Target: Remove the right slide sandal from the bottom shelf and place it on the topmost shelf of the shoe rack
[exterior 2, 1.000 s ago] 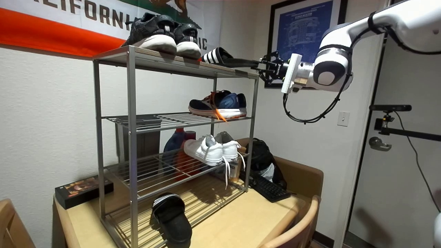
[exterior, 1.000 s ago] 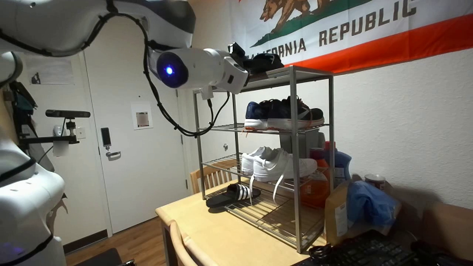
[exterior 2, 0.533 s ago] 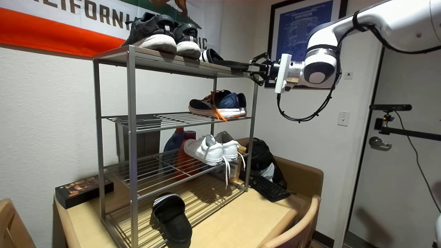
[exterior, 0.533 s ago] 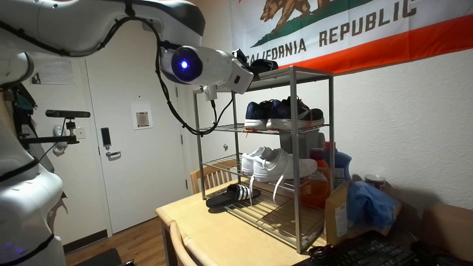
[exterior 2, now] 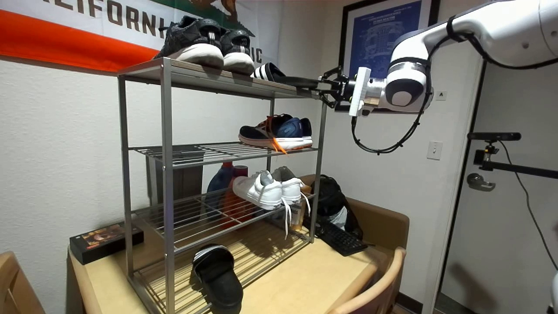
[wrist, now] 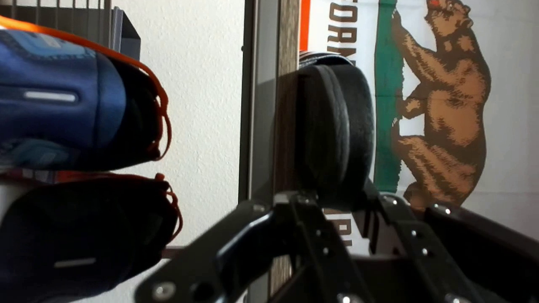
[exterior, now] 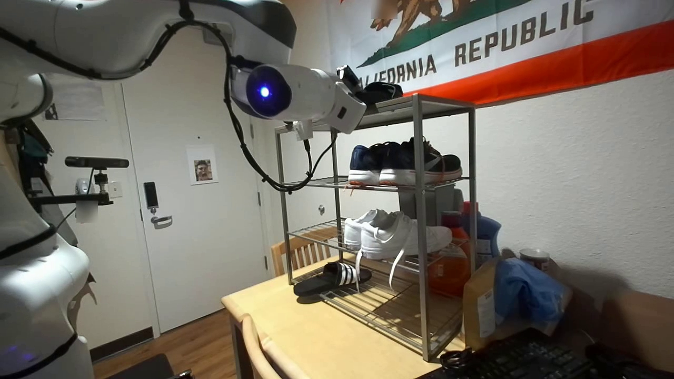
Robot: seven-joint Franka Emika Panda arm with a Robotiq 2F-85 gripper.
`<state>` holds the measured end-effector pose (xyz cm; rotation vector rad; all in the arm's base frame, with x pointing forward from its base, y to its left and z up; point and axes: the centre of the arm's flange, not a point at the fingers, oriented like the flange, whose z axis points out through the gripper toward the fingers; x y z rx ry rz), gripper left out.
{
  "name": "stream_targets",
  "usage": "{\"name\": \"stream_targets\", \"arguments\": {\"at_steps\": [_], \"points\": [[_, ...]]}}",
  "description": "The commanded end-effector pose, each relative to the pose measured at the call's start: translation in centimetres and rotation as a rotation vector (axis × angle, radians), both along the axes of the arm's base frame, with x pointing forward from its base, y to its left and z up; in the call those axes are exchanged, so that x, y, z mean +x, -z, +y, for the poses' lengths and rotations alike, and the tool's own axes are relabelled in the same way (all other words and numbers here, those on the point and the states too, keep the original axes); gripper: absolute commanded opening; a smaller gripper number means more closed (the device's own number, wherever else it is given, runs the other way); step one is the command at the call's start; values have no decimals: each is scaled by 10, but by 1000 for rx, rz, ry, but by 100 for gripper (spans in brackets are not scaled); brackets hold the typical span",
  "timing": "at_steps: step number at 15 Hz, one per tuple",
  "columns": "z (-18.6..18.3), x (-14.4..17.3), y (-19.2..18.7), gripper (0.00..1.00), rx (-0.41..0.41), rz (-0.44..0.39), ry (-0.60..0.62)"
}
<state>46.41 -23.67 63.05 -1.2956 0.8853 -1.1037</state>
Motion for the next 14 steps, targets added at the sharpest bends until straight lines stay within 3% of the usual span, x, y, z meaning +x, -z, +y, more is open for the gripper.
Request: {"name": "stream_targets", "arguments": {"at_steps": [1,13,14], "points": [[-11,-2,-9,7,64,-32,23],[-17,4,-4,7,60,-12,28],[-18,4,-4,19,65,-10,31]]}}
